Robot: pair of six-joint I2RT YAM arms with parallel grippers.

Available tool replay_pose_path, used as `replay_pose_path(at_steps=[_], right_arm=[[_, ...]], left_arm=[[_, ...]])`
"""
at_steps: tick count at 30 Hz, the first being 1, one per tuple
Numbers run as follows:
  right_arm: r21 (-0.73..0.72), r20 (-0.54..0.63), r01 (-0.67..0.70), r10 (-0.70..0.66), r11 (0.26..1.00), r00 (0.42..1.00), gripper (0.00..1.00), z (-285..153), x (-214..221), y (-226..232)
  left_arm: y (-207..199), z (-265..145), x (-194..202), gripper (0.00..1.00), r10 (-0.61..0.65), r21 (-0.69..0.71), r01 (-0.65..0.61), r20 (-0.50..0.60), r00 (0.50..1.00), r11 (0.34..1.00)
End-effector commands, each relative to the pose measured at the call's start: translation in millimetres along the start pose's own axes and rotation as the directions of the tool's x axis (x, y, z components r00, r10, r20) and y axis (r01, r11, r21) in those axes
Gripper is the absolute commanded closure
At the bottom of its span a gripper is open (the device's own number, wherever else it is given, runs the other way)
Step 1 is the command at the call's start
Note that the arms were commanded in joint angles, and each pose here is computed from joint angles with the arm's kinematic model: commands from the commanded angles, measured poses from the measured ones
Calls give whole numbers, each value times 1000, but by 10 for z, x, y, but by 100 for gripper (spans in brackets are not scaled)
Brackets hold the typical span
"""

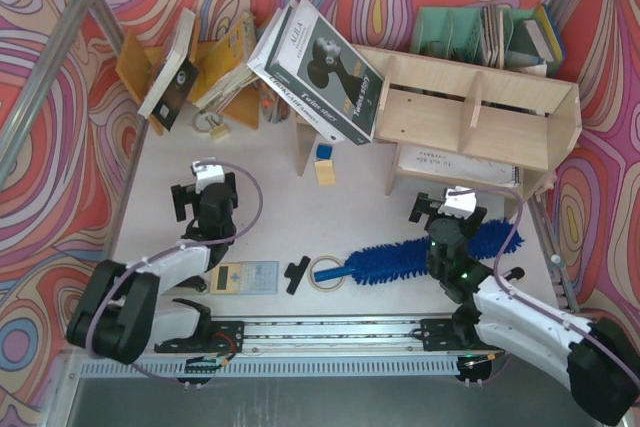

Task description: Dust the bookshelf with a duster

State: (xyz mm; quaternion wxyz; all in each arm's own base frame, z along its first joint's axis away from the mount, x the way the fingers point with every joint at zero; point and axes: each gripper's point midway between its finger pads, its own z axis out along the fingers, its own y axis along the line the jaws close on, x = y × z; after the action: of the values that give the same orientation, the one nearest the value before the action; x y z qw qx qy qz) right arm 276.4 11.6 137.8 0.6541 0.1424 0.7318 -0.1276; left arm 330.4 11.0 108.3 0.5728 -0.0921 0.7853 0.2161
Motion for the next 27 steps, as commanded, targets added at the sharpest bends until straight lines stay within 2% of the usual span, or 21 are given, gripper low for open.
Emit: replay_pose_path(at_steps=[1, 6, 10, 13, 15, 18, 27], right_arm=[[56, 13, -29, 29, 998, 1000, 1, 132, 4, -44], [94, -14, -13, 14, 995, 1000, 1, 328, 184, -106], [60, -9, 17, -16, 998, 1000, 1, 478, 247, -44], [-2, 8, 50, -50, 999, 999, 1, 557, 265, 55], [-21, 19, 65, -65, 998, 998, 1, 609, 272, 91], [-11, 8, 87, -87, 996, 996, 1, 673, 313, 64], [-81, 20, 75, -73, 994, 997, 1, 830, 300, 72]], left_arm=[[-85, 148, -22, 2, 7, 43, -11, 87, 996, 999], [-139, 322, 68, 1, -9, 88, 3, 71, 997, 996], [-37, 470, 163, 1, -98, 84, 93, 63, 993, 992], [-13, 502, 254, 2, -138, 115, 136, 7, 990, 984], [-33, 523, 249, 1, -148, 128, 144, 24, 989, 981], [-72, 578, 330, 1, -134, 132, 134, -9, 991, 982], [-55, 629, 343, 2, -144, 128, 147, -29, 989, 981]])
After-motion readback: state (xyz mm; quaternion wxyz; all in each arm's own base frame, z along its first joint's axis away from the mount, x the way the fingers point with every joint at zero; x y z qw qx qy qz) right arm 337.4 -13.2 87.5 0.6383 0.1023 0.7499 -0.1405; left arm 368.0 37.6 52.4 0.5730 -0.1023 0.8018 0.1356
